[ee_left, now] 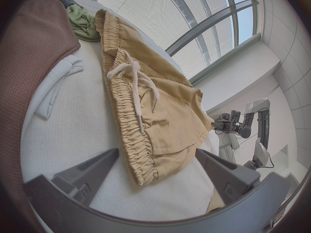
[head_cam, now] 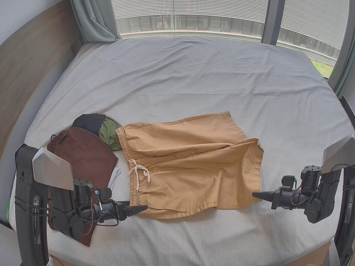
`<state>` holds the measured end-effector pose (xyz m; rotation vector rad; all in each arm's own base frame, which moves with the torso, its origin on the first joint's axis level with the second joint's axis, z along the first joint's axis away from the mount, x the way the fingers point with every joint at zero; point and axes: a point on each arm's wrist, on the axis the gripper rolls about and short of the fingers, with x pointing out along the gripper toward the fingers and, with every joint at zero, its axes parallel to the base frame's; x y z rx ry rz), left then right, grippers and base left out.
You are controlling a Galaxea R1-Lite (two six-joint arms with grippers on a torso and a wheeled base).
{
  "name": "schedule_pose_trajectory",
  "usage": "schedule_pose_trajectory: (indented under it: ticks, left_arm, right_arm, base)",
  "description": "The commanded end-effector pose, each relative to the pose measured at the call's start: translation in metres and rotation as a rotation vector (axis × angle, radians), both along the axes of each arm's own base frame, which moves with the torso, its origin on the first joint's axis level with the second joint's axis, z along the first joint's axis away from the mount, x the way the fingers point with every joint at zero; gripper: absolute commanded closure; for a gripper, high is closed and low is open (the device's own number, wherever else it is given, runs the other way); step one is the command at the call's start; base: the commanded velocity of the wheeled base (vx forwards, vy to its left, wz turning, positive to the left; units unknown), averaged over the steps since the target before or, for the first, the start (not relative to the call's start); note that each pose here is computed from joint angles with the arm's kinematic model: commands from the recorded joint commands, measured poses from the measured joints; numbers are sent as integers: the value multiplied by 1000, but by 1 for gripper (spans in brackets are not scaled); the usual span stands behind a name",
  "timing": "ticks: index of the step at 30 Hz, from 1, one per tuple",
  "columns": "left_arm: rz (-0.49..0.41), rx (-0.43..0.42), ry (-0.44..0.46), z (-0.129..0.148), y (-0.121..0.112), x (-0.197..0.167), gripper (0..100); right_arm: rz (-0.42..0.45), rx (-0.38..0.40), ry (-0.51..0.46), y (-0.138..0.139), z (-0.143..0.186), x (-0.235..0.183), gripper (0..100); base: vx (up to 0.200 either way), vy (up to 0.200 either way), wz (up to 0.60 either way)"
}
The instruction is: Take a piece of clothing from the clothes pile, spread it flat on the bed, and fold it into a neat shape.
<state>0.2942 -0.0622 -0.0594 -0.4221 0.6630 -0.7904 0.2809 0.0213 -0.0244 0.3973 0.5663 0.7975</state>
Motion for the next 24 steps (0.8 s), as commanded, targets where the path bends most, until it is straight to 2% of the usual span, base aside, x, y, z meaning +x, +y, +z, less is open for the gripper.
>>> schedule_pose_trajectory:
  ticks: [1, 11, 17, 24]
  left_arm:
    - [-2, 1, 7, -3, -1, 0, 100]
    - [-6, 4, 4, -4, -1, 0, 100]
    - [8, 7, 6, -1, 4, -3, 100]
    - [39, -1, 11, 17, 19, -16, 100]
  right_arm:
    - [3, -2, -1, 0, -1, 0, 100]
    - [3, -12, 1, -1, -3, -2, 100]
    - [-27, -46, -17, -14, -8, -3, 100]
    - [-47, -66, -4, -23, -13, -10, 100]
  base:
    - [0, 0, 0]
    - [0, 0, 0]
    - [0, 0, 0]
    - [0, 0, 0]
